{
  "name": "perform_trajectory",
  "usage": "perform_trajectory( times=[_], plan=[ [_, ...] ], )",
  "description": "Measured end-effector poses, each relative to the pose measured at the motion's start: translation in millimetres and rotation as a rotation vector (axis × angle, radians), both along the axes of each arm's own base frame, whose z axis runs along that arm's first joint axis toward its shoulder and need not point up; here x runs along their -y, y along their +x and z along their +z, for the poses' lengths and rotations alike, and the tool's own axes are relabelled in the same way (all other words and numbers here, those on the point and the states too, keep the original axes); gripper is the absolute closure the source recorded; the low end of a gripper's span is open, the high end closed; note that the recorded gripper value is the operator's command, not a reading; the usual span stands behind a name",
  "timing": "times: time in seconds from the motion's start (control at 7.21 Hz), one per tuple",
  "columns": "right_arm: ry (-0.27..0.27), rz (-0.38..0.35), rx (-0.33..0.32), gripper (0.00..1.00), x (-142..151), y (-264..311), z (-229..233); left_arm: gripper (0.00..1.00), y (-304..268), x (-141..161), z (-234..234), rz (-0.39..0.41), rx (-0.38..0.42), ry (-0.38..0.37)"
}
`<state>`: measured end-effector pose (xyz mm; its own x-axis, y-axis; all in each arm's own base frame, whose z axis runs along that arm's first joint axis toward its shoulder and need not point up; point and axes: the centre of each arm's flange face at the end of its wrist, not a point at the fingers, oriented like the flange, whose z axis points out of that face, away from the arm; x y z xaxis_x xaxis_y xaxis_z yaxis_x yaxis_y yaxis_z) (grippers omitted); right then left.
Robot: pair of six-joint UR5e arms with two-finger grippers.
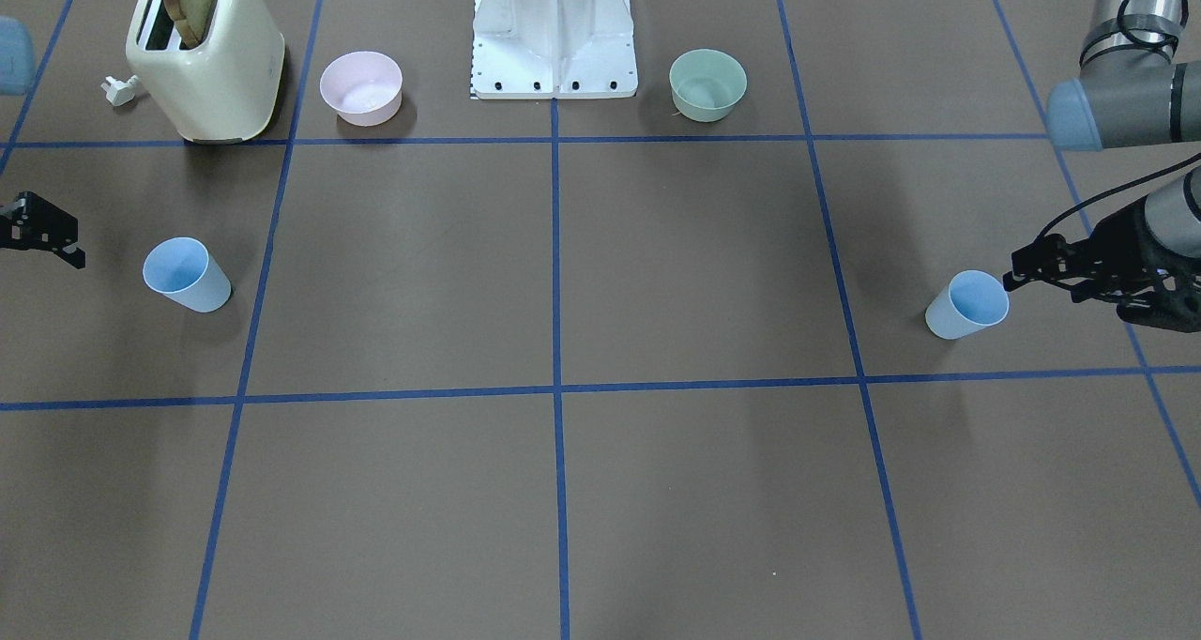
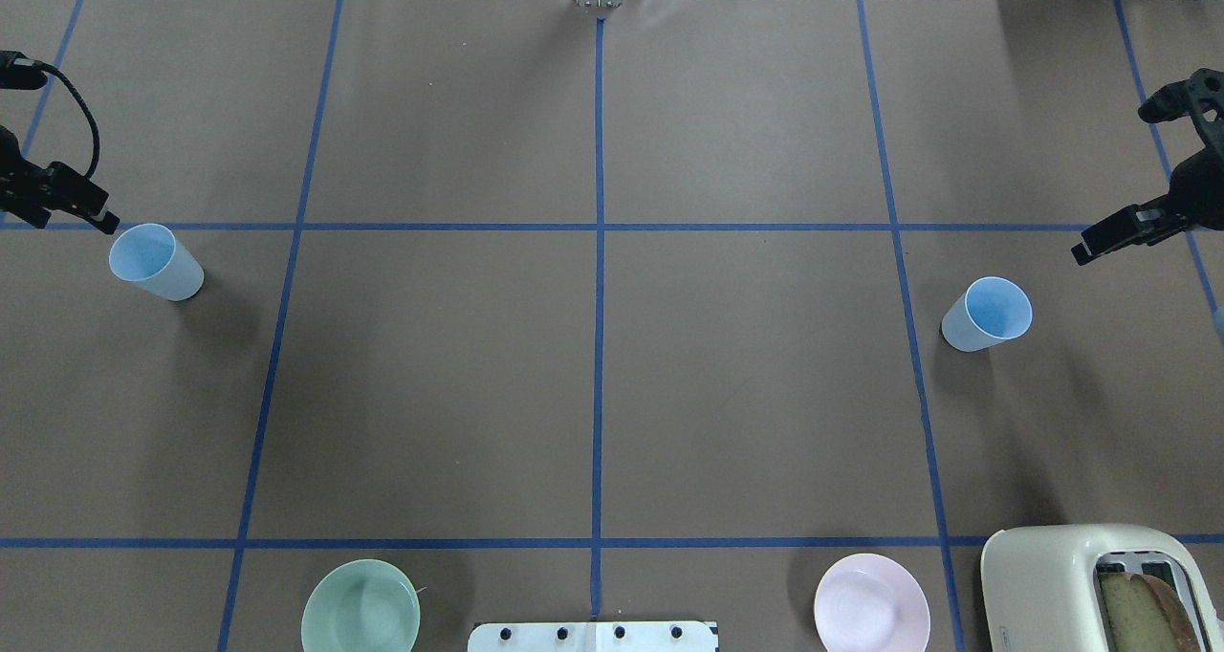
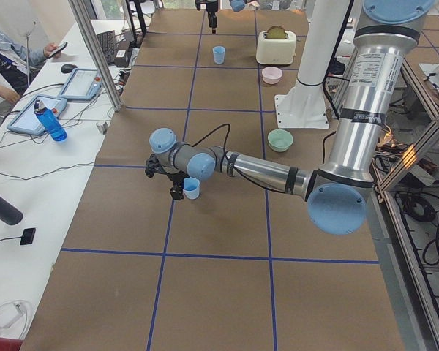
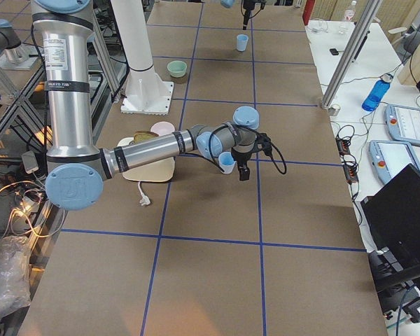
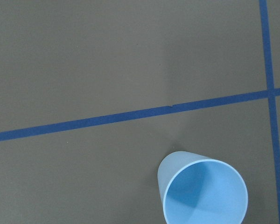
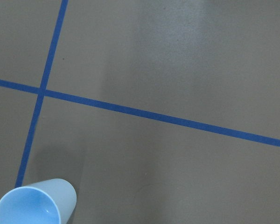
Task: Stack blue cups with both arms
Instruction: 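Lower the left gripper onto a light blue cup while the right approaches the other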
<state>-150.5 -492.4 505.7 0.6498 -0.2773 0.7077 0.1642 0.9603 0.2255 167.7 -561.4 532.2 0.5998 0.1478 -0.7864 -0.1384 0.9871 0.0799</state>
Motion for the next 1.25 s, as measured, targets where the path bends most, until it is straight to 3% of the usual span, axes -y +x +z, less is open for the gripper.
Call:
perform_trajectory(
  times=[0.69,1.11,1.25],
  plan=[
    [0.007,0.006,0.04,0.01,-5,-21,-10,0.24,25,0,9,0.037,0.001,-0.006],
    [0.008,0.007,0.041,0.01,-6,-22,-11,0.66,37,-2,21,0.058,-0.006,-0.001],
    [0.009,0.007,0.042,0.01,-5,-22,-11,0.74,41,-4,22,0.063,-0.008,-0.002]
  ],
)
